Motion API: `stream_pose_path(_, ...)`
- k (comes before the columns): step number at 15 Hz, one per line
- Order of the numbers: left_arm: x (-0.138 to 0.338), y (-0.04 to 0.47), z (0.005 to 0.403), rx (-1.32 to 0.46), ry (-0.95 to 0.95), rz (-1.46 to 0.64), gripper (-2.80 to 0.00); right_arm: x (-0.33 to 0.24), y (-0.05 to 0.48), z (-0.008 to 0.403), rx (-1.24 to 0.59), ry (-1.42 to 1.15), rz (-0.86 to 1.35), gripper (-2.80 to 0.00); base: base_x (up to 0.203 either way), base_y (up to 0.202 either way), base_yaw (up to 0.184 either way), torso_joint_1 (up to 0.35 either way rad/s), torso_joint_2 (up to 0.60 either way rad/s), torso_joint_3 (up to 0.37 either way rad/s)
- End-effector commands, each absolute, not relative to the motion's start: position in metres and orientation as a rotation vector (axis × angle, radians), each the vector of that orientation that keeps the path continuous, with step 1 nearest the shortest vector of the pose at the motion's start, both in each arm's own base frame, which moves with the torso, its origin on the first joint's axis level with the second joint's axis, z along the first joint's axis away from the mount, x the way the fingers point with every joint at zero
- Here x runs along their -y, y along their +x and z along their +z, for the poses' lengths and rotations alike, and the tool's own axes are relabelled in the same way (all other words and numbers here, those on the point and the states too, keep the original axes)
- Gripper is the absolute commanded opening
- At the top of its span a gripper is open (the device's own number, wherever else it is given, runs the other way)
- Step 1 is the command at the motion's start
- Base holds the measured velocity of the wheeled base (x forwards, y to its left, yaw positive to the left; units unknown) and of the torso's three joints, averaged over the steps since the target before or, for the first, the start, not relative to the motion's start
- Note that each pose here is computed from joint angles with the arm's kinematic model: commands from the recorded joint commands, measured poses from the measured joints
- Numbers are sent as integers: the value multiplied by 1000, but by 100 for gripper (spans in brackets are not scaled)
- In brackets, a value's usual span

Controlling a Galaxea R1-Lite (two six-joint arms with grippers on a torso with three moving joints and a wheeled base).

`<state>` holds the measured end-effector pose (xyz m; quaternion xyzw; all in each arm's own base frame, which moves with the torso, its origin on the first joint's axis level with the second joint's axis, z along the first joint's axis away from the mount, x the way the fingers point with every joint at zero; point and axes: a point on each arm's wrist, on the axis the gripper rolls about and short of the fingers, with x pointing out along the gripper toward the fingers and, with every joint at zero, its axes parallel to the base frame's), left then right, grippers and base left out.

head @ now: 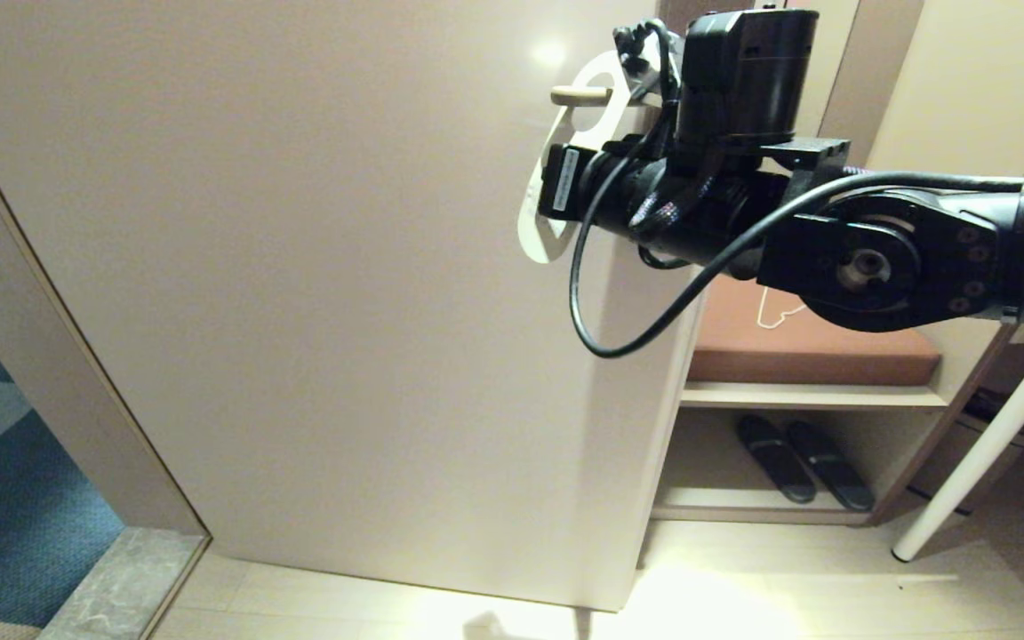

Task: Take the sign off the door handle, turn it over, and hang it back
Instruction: Take down the sign, then hand it to the other hand

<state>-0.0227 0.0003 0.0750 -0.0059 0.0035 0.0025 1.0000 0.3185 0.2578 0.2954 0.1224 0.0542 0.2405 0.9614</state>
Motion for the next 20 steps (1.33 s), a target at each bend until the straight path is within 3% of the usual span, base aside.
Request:
stream_pose_path(1,0,-23,75,-9,-12,5,-280,-266,322,289,-117,256,478,-280,0,0,0,0,0,0)
stream_pose_path(9,0,-23,75,-8,-12,5,-280,-278,328,286,-53,288,484,-280,0,0,0,0,0,0)
stream_pose_path(20,0,-23,75,-9,-12,6,-280,-283,296,291,-59,242,598,-280,0,0,0,0,0,0)
